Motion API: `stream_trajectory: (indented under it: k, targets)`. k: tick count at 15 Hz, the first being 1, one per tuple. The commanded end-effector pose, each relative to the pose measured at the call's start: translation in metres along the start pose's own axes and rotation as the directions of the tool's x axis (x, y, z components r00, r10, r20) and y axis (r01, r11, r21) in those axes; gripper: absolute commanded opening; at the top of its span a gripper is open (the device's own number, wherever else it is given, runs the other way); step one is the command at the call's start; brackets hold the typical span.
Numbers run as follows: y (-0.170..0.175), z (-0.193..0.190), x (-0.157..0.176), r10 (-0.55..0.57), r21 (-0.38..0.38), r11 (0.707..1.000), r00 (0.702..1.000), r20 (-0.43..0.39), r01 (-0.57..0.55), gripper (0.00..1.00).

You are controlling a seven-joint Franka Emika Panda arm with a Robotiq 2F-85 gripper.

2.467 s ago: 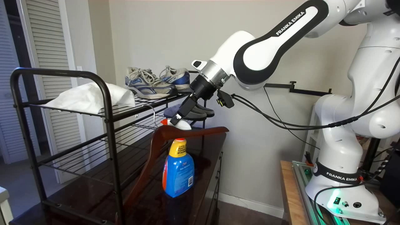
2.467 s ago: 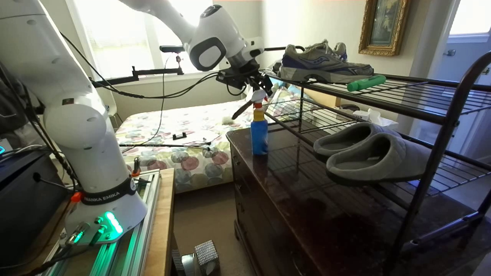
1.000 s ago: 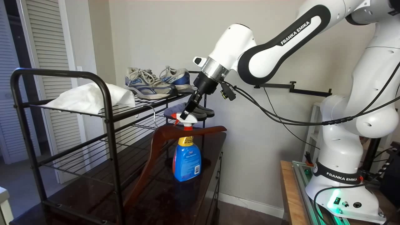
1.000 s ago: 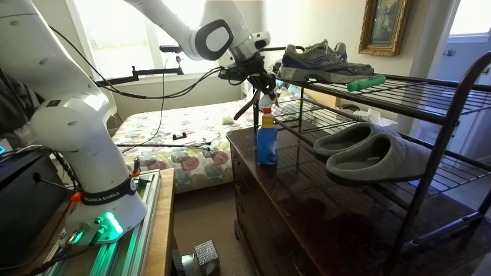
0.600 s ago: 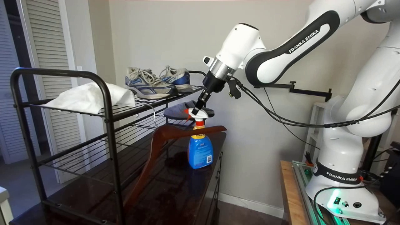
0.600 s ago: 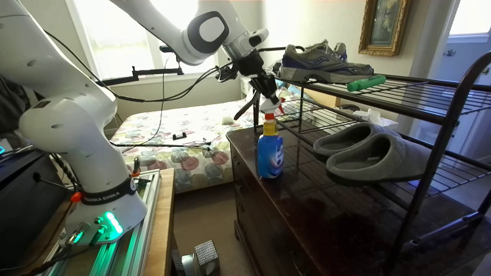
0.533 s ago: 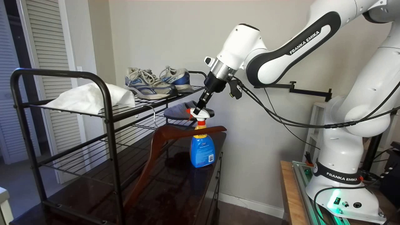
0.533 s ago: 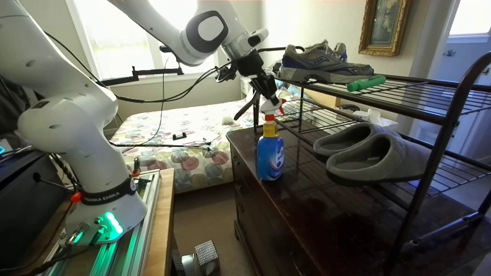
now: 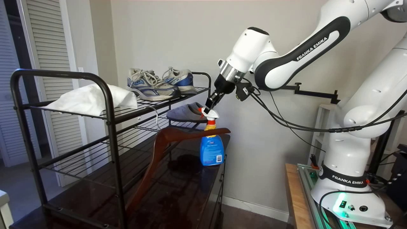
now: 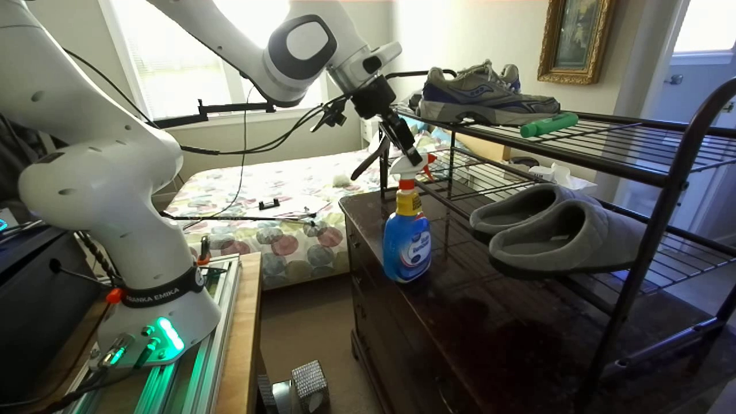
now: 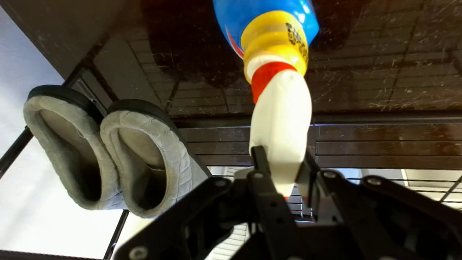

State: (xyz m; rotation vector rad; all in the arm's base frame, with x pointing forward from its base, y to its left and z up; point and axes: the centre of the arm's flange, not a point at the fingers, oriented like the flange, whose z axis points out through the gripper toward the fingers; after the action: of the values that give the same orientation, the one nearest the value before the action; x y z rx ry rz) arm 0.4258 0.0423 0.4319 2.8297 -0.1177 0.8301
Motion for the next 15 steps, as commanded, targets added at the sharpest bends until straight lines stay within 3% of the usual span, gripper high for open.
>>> stream_trajectory:
  k: [1, 2, 3, 7, 11, 15]
  targets:
    - [0.001, 0.000, 0.000, 0.003, 0.001, 1.000, 1.000, 0.000, -0.003, 0.24]
    - [0.001, 0.000, 0.000, 0.004, 0.002, 1.000, 1.000, -0.002, -0.004, 0.24]
    - [0.006, 0.009, 0.003, 0.024, -0.019, 1.000, 1.000, 0.005, -0.024, 0.06]
    - [0.042, 0.022, 0.009, 0.166, -0.088, 0.982, 0.986, -0.017, -0.166, 0.06]
    - [0.083, 0.032, 0.012, 0.308, -0.127, 0.942, 0.950, -0.045, -0.311, 0.06]
    - [0.102, 0.039, 0.011, 0.388, -0.135, 0.910, 0.920, -0.056, -0.392, 0.06]
